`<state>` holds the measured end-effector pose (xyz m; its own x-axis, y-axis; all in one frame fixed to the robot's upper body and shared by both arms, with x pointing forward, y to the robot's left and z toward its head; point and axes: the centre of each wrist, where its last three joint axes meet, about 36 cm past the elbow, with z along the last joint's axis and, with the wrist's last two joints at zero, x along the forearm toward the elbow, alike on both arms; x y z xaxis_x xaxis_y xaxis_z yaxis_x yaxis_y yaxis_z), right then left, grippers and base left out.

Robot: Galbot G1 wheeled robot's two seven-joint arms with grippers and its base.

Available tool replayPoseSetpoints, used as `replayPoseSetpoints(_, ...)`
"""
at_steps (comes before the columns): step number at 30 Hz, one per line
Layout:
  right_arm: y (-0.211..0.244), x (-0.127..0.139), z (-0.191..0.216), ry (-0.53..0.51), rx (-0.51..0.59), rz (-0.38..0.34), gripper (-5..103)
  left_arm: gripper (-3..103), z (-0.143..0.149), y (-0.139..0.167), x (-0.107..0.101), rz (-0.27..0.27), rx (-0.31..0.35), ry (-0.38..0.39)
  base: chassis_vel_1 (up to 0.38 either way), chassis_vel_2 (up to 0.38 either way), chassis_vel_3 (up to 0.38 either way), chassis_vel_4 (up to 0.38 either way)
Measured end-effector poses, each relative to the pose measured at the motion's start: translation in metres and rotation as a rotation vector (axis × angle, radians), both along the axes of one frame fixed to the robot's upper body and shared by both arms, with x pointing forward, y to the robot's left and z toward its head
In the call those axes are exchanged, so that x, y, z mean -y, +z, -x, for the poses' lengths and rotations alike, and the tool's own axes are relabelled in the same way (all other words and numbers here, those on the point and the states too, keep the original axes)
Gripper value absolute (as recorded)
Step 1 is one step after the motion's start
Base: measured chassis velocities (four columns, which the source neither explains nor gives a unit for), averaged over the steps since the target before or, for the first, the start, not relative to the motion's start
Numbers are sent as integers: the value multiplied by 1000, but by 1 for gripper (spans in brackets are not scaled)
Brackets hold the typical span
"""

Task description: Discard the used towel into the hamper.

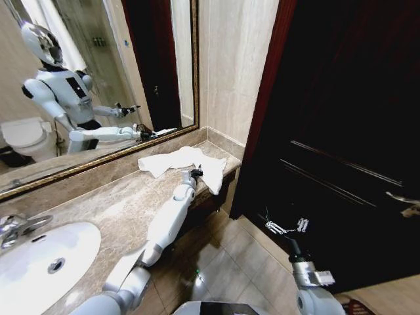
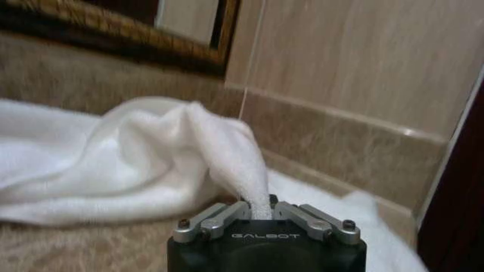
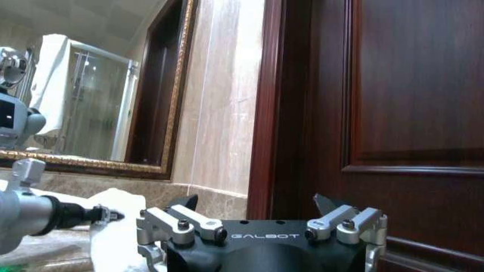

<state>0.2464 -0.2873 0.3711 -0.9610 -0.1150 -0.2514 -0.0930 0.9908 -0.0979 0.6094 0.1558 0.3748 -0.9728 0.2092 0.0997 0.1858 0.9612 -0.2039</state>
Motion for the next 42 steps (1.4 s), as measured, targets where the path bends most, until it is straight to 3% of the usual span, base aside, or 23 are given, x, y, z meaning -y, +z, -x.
replayPoseSetpoints(4, 1, 0, 0, -1, 4, -3, 100, 1, 8, 2, -7, -9, 46, -7, 0, 0, 0, 0)
replayPoseSetpoints(9, 5, -1, 0, 1, 17, -10, 100, 1, 41, 4, -36, -68, 188, -4, 0, 0, 0, 0)
replayPoseSetpoints(14, 6, 0, 0, 1, 29, -20, 100, 1, 68, 7, -52, -82, 256, 2, 0, 0, 0, 0)
replayPoseSetpoints(16, 6, 0, 0, 3, 36, -24, 100, 1, 88, 16, -65, -85, 304, 12, 0, 0, 0, 0)
replayPoseSetpoints(20, 6, -2, -1, 9, 39, -27, 100, 1, 104, 29, -72, -75, 335, 16, 0, 0, 0, 0)
replayPoseSetpoints(23, 10, -2, -5, 10, 59, -35, 100, 1, 135, 58, -78, -67, 391, 14, 0, 0, 0, 0)
replayPoseSetpoints(25, 11, -1, -6, 9, 62, -36, 100, 1, 141, 62, -80, -67, 398, 13, 0, 0, 0, 0)
replayPoseSetpoints(27, 17, 2, -11, 5, 77, -44, 100, 1, 173, 75, -85, -76, 428, 1, 0, 0, 0, 0)
replayPoseSetpoints(31, 19, 3, -14, 5, 85, -48, 100, 1, 199, 82, -91, -89, 442, -13, 0, 0, 0, 0)
replayPoseSetpoints(36, 22, 0, -22, 1, 102, -64, 100, 1, 246, 94, -103, -145, 464, -3, 0, 0, 0, 0)
replayPoseSetpoints(42, 27, -3, -25, 0, 115, -75, 100, 1, 279, 106, -101, -168, 494, 21, 0, 0, 0, 0)
